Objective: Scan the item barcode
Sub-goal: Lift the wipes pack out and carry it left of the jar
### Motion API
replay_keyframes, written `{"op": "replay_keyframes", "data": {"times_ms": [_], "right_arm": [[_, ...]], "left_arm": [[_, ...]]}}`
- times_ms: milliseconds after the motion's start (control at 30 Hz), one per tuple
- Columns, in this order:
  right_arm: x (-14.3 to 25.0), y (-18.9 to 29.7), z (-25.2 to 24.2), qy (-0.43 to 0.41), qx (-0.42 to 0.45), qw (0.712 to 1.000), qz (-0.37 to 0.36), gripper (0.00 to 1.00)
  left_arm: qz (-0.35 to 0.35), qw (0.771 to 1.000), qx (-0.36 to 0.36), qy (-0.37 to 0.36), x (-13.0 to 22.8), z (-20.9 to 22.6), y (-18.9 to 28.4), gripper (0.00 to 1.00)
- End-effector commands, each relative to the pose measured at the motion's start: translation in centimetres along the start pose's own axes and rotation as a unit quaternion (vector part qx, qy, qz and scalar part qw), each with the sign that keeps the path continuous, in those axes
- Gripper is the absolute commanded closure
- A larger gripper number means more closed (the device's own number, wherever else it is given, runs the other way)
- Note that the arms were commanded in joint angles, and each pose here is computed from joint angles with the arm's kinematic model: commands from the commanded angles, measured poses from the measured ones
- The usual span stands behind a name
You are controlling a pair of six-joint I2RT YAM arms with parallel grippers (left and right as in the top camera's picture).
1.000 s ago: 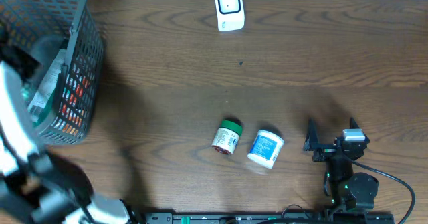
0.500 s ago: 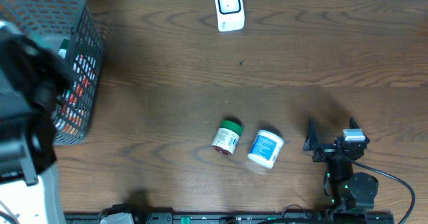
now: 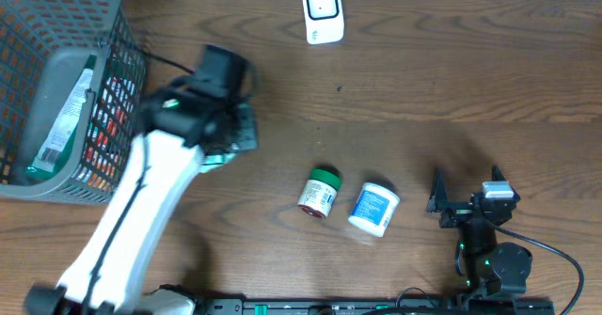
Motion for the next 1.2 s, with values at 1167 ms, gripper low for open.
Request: {"op": "replay_keyframes", "data": {"times_ms": [1167], "right_arm": [[0.0, 0.0, -0.1, -0.005, 0.005, 1.0, -0.001, 0.01]], "left_arm": [[0.147, 0.988, -0.034, -0.033, 1.1, -3.7, -14.6, 0.74]]}}
Point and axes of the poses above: each gripper's point midway between its finger pads, its own y axis back along the fingers, its own z axis along the line the jaws close on, x = y × z, the point moved 8 cm from there along y, back along the fingers, and after that the axes turned 10 degrees about -y, right-handed, at the moved point
